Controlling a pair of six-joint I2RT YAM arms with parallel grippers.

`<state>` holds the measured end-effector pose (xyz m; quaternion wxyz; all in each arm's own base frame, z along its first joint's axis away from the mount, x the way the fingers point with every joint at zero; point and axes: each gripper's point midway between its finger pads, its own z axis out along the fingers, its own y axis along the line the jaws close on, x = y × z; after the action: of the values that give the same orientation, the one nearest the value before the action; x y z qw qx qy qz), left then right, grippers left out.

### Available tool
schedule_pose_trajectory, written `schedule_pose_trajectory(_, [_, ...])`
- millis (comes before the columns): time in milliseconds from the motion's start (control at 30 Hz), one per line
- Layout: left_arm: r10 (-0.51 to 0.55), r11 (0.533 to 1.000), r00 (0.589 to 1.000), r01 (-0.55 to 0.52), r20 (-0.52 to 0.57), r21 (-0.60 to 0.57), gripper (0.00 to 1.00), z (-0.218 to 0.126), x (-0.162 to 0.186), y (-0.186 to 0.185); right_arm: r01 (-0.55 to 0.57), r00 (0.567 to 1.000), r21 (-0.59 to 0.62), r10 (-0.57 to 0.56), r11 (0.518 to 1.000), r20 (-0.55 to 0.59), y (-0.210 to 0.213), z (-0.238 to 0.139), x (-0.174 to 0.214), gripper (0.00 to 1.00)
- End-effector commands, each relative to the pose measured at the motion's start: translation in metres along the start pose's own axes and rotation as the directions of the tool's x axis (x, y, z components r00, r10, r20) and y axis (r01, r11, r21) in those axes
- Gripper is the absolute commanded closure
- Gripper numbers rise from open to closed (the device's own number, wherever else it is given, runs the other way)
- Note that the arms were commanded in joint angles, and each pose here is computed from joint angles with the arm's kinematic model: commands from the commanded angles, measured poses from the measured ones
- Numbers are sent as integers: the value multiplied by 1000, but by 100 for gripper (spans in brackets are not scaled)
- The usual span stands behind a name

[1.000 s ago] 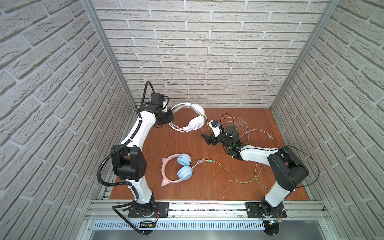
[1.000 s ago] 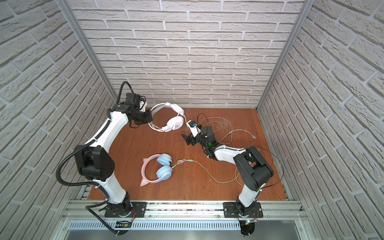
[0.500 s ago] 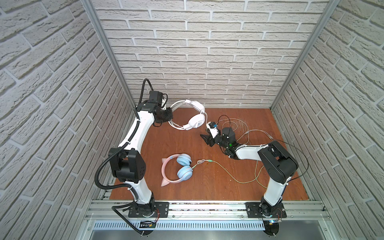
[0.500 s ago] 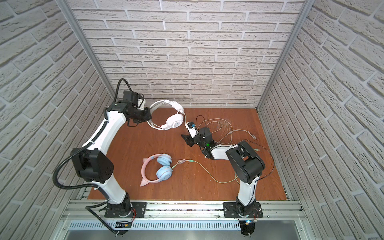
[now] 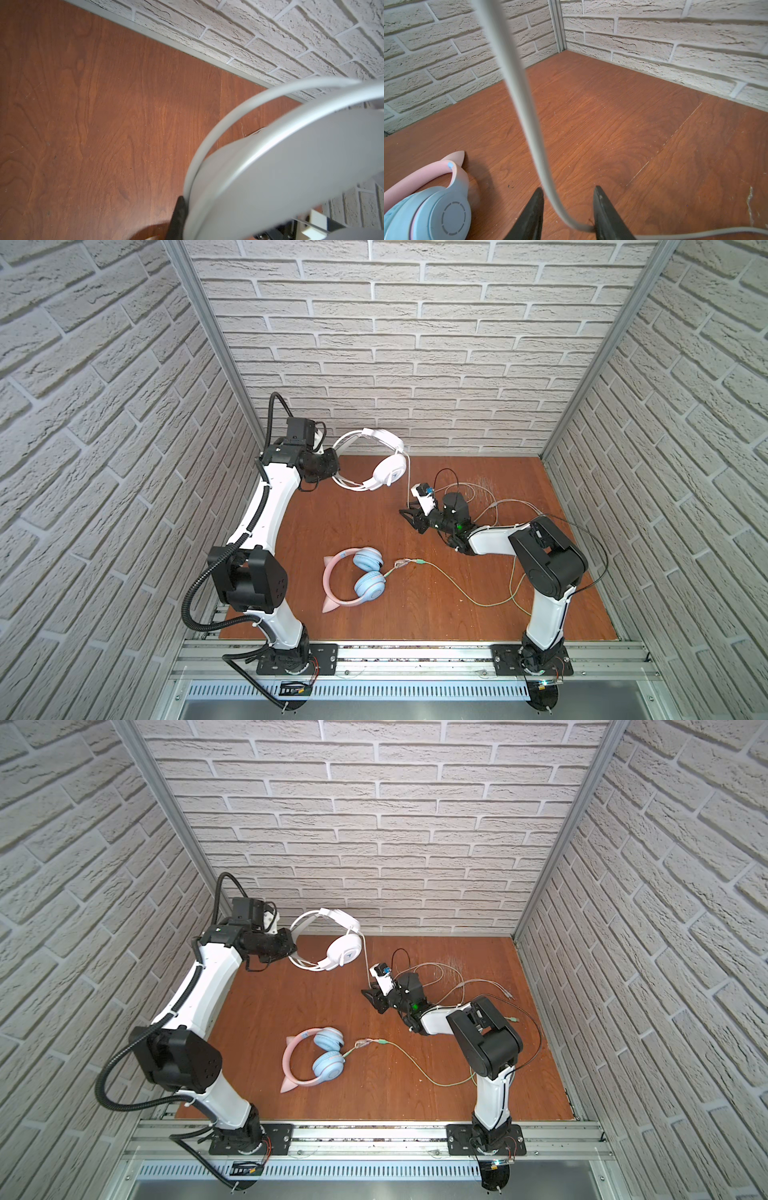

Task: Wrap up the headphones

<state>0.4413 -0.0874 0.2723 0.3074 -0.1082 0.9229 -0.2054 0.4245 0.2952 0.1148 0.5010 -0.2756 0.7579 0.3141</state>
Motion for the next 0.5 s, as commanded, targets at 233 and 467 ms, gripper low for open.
schedule_pose_trajectory(233, [-58,995,989,47,138,86,100,-28,-35,-9,-57,998,-90,54,994,-34,5,7,-5,60])
schedule_pose_trajectory(467, [-83,994,984,71,160,79,100,-26,-46,-3,-127,989,-116,117,985,-92,7,9,3,65])
